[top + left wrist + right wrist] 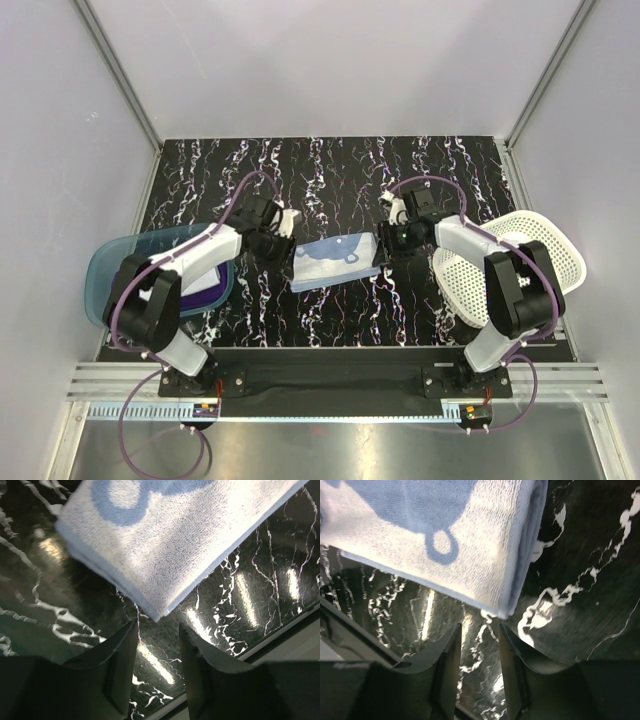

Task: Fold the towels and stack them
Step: Fold the towel

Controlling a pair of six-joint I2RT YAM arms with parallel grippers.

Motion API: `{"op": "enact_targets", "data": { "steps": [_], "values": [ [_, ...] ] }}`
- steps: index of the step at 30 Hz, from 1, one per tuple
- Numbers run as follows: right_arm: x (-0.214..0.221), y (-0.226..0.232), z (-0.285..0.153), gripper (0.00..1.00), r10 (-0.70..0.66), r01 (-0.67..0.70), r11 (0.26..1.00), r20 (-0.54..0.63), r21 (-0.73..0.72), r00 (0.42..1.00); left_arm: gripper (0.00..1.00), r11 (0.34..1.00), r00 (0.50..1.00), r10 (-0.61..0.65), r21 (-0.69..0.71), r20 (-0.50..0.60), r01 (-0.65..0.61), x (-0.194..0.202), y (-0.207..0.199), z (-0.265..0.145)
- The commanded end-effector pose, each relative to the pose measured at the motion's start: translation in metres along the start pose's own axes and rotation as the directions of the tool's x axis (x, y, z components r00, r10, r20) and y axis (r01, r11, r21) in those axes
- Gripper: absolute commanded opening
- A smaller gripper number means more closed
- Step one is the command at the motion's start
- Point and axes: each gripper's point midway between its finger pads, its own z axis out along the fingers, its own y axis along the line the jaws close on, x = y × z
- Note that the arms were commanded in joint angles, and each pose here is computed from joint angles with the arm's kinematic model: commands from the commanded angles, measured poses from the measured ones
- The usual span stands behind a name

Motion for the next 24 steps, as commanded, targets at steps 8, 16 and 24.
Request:
{"op": "enact_targets", "data": {
  "steps": [8, 16, 24],
  "values": [
    [-0.037, 0.018, -0.031, 0.44, 0.153, -0.159, 0.987, 0.13, 0.039, 0.98, 0.52, 0.956, 0.938, -0.281, -0.029, 0.204, 0.293, -0.034, -0.009, -0.016],
    [-0.037, 0.001, -0.008, 0.48, 0.169, -0.177, 0.981, 0.1, 0.084, 0.981, 0.53, 0.92, 0.918, -0.361, -0.096, 0.166, 0.379, -0.016, -0.006, 0.018],
    [-0.02, -0.008, 0.016, 0.38, 0.178, -0.181, 0.981, 0.053, 0.074, 0.983, 0.48, 0.924, 0.926, -0.341, -0.125, 0.159, 0.362, -0.005, -0.013, 0.03]
  ]
}}
